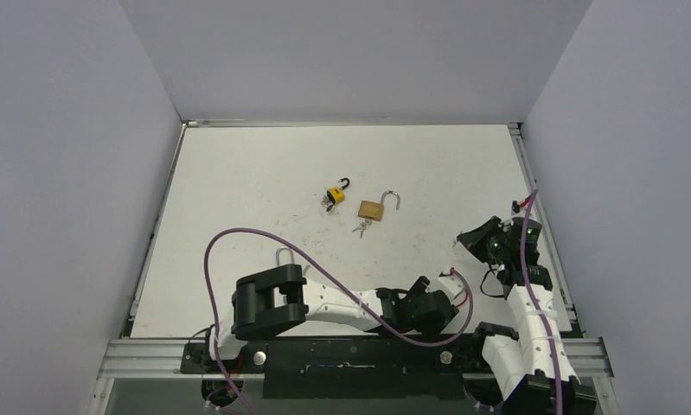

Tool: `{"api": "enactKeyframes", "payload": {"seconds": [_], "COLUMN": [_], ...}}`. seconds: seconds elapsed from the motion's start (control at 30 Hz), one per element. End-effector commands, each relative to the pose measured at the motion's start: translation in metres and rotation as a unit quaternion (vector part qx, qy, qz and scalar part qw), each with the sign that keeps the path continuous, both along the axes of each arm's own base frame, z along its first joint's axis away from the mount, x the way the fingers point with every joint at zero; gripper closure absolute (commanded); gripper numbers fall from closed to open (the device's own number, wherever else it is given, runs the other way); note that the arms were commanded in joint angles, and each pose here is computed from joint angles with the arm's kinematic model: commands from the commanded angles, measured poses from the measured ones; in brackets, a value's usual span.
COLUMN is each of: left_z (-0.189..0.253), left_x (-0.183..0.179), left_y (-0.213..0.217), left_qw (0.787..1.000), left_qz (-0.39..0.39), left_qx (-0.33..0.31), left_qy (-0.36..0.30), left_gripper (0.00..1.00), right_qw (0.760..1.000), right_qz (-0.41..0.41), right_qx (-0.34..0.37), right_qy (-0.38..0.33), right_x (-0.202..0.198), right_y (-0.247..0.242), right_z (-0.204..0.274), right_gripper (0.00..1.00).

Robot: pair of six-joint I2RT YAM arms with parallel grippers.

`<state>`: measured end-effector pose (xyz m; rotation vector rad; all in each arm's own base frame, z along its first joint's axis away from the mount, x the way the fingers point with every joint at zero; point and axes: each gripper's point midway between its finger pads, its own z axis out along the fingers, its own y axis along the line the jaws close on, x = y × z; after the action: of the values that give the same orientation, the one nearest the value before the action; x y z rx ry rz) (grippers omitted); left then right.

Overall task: Unlock with the key
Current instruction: Pick up the lock from the center of the board.

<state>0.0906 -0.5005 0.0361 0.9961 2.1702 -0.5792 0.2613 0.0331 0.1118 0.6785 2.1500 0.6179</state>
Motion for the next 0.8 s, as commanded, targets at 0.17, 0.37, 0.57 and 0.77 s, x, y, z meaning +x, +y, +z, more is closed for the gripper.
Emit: {"api": "enactKeyframes", "payload": {"seconds": [0.17, 0.37, 0.57, 0.77], "left_z": [0.004, -0.007, -0.006, -0.005], "left_x": [0.007, 0.02, 0.043, 0.074], "left_y": [-0.028, -0.014, 0.013, 0.091], "left_qw": [0.999, 0.997, 0.99, 0.963], "left_qz": [0.024, 0.074, 0.139, 0.265], "left_qx": [-0.018, 0.013, 0.017, 0.032], "left_qy": [-0.026, -0.037, -0.022, 0.024], "left_gripper": [0.4, 0.71, 0.83, 0.93], "right_qw": [1.0, 1.0, 1.0, 0.998], "right_qz": [-0.002, -0.002, 0.004, 0.037], "right_qx": [-0.004, -0.003, -0.001, 0.028], "right_qy": [-0.014, -0.012, -0.016, -0.045], "right_x": [0.003, 0.003, 0.005, 0.01], "right_y": [-0.004, -0.005, -0.003, 0.011], "right_z": [0.005, 0.003, 0.006, 0.02], "right_gripper": [1.0, 1.0, 1.0, 1.0]}}
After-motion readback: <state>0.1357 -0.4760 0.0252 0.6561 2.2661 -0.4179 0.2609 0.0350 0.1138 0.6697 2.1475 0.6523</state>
